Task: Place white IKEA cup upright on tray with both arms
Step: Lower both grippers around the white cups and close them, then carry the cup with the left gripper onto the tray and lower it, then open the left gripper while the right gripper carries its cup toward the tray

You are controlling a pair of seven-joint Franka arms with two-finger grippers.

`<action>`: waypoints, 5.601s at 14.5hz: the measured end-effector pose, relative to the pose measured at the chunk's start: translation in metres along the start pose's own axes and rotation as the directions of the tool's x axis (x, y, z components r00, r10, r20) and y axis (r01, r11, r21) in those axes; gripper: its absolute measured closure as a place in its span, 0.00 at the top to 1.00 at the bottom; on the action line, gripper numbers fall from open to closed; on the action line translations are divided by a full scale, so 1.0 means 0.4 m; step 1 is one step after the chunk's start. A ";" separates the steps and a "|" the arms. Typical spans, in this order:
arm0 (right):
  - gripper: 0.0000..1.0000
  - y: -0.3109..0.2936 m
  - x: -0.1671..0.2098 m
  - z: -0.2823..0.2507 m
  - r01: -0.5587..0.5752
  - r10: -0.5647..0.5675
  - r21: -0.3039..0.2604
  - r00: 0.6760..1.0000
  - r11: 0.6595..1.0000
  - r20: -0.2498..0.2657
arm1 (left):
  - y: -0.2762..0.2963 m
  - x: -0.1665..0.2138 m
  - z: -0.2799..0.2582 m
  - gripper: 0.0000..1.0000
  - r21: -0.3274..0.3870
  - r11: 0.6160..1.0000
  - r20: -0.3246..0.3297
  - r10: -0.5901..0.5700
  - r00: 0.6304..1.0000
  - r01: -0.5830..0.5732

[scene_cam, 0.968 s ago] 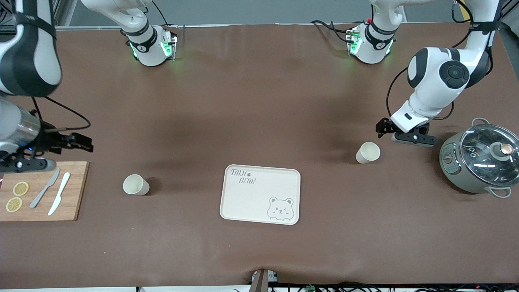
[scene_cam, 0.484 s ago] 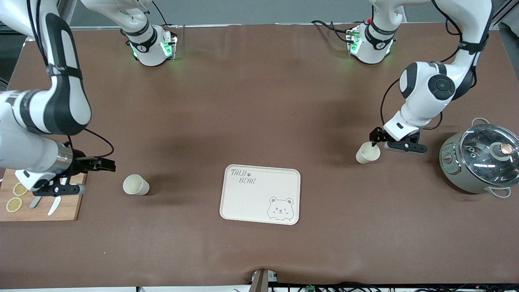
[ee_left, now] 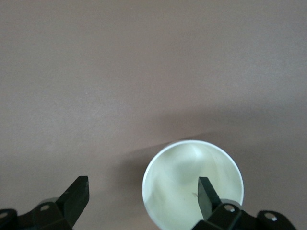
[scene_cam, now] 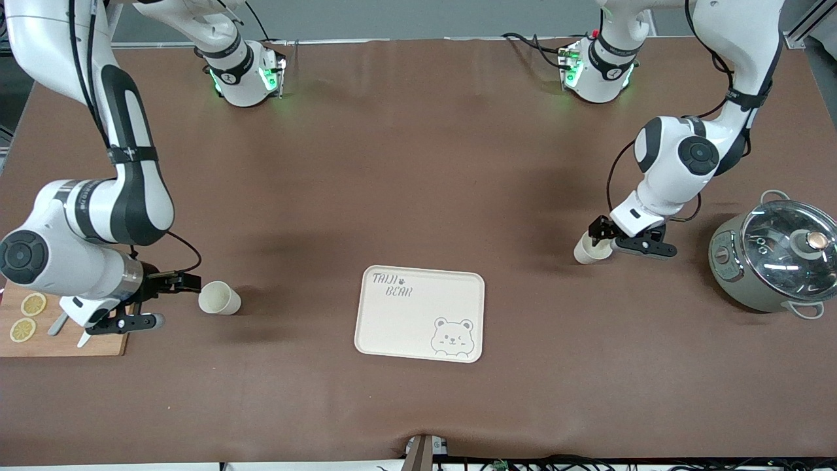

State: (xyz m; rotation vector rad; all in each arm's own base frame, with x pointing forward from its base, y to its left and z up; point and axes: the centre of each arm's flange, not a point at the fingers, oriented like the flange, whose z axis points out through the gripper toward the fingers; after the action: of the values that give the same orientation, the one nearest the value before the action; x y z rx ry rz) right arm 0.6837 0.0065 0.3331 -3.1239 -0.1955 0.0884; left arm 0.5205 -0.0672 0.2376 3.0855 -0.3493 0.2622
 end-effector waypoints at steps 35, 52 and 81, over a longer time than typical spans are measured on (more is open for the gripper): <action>0.68 -0.010 -0.018 0.293 0.176 -0.179 -0.046 0.982 0.983 -0.068 | 0.541 0.373 -0.070 0.04 -0.095 0.974 0.017 -0.206 0.978 0.207; 0.04 -0.015 -0.017 0.289 0.174 -0.176 -0.033 0.982 0.984 -0.073 | 0.782 0.437 0.077 0.04 -0.007 0.962 0.061 -0.273 0.960 0.274; 0.04 -0.878 0.030 0.047 -0.540 0.556 0.176 0.829 0.823 -0.062 | 0.756 0.450 -0.059 1.00 0.118 0.952 0.111 -0.295 0.949 0.283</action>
State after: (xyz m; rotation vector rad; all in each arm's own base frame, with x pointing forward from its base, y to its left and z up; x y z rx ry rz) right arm 0.6510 0.3567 0.3185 -2.9086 0.6886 -0.0655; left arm 0.6219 -0.4006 0.2934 3.2028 0.1221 0.0752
